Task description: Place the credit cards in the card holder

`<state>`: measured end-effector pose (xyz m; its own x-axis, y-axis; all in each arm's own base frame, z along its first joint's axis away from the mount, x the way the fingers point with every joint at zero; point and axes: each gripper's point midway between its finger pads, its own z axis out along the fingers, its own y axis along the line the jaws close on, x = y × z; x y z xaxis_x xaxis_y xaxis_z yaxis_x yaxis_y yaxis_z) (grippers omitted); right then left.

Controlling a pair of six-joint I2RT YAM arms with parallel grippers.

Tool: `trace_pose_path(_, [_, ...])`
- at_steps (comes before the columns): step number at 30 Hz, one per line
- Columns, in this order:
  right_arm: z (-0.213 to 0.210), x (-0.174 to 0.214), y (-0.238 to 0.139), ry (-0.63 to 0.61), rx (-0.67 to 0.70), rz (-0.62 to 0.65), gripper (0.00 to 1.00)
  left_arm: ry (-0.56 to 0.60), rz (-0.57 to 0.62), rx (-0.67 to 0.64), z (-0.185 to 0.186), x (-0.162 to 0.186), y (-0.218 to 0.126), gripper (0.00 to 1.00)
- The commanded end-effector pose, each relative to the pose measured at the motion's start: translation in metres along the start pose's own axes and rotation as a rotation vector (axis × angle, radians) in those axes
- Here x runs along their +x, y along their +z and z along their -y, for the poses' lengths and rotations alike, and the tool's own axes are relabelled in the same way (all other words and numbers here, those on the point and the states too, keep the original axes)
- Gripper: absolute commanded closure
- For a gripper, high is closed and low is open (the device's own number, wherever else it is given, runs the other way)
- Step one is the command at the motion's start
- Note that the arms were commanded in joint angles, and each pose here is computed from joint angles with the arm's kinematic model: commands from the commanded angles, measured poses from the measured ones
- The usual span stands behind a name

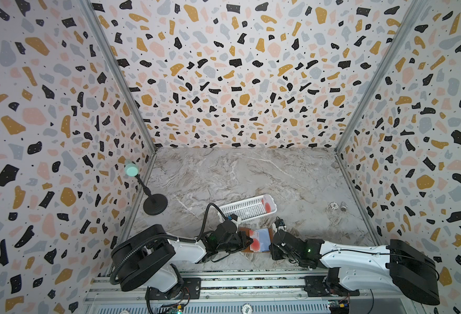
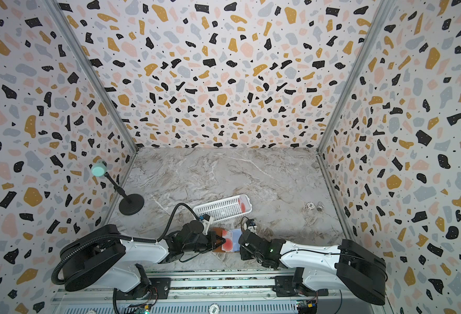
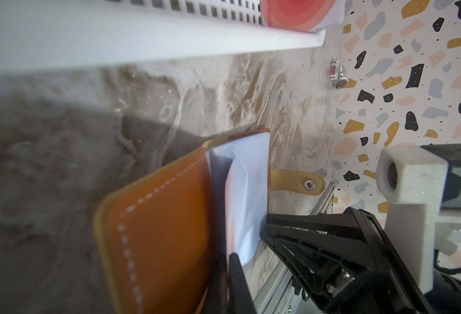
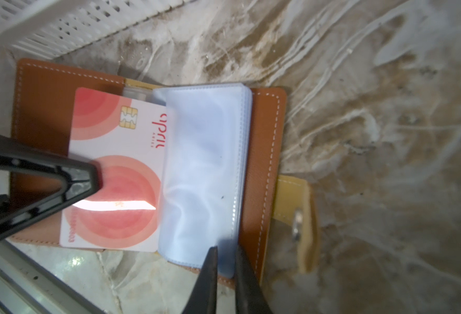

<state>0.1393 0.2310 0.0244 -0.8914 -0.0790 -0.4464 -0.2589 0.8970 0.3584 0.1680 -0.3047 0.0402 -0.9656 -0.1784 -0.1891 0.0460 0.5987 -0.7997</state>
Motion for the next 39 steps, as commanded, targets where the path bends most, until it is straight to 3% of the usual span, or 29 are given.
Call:
trace_pose_path(1, [0.014, 0.011, 0.002, 0.001, 0.041, -0.033, 0.85, 0.015, 0.022, -0.035, -0.005, -0.006, -0.002, 1.0])
trace_pose_path(39, [0.013, 0.012, 0.005, 0.001, 0.04, -0.041, 0.86, -0.02, 0.001, 0.053, 0.002, 0.003, 0.001, 1.0])
